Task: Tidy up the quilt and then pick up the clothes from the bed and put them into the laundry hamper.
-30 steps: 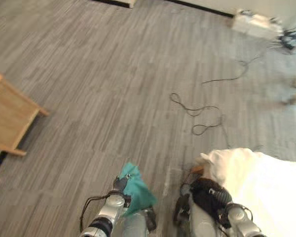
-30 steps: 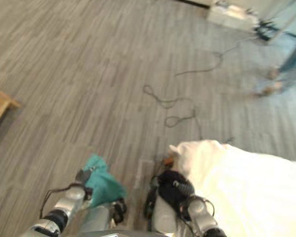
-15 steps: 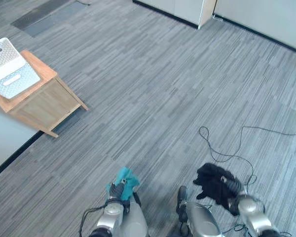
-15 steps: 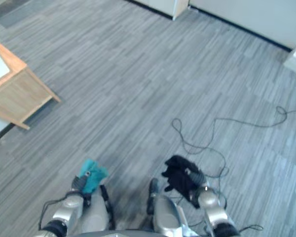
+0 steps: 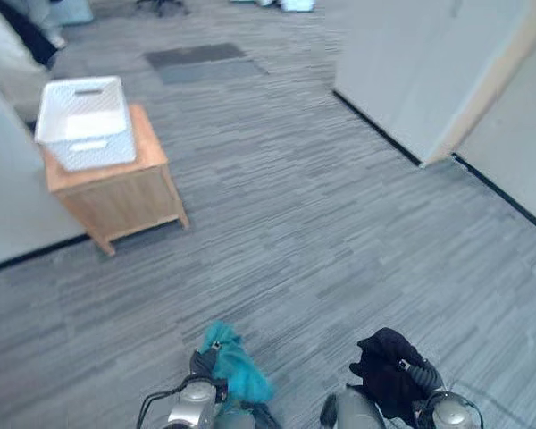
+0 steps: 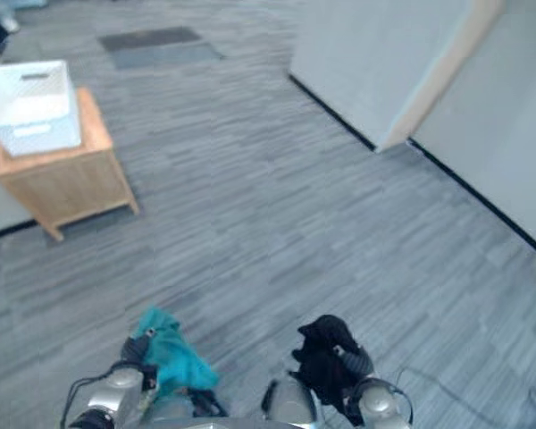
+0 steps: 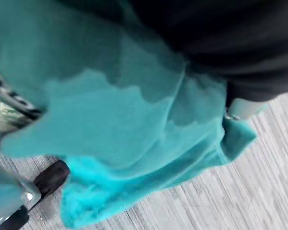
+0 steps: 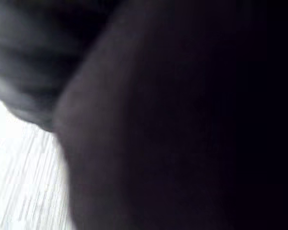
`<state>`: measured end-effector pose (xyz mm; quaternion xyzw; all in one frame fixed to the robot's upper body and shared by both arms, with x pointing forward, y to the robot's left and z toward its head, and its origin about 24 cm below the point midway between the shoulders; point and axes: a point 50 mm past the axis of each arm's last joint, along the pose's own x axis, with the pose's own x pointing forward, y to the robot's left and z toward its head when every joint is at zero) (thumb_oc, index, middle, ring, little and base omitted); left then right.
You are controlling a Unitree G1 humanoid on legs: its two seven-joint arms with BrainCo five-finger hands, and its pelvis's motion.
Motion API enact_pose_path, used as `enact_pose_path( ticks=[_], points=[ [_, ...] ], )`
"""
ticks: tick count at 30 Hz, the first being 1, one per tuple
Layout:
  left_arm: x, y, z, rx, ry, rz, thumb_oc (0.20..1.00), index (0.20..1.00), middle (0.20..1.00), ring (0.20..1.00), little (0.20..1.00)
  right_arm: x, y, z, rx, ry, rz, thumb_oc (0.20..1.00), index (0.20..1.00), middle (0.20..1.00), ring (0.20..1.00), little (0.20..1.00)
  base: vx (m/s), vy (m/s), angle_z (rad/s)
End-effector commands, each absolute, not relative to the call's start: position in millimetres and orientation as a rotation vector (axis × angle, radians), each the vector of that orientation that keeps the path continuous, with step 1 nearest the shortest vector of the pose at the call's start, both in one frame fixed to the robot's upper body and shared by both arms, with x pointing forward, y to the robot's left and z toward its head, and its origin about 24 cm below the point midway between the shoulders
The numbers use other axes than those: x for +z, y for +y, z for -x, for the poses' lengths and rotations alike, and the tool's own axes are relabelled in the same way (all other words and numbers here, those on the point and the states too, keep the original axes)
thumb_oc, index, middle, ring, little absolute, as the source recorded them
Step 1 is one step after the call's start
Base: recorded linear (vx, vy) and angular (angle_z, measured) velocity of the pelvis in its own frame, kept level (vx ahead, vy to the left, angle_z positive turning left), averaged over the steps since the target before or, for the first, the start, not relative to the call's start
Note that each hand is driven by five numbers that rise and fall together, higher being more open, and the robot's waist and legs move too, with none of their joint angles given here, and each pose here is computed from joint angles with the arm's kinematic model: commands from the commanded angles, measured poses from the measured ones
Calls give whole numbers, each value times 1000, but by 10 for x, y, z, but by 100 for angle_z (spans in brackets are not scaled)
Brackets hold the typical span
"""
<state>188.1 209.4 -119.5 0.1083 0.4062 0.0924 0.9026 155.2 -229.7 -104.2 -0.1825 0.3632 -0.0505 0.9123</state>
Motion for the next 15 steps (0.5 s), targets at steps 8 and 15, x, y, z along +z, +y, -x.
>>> enact_pose_path(
  ticks=[8,15],
  points=[
    [-1169,2143,-1857,190,781,-335,200,200,200,200,200,-697,-2542,-1903,-198,564,390,200,200,200,200,200,641,-444,126],
    [-1223,2086,-1723,201,811,-249,200,200,200,200,200,-631,-2701,-1912,-203,561,463,200,200,200,200,200,470,-593,54]
  ],
)
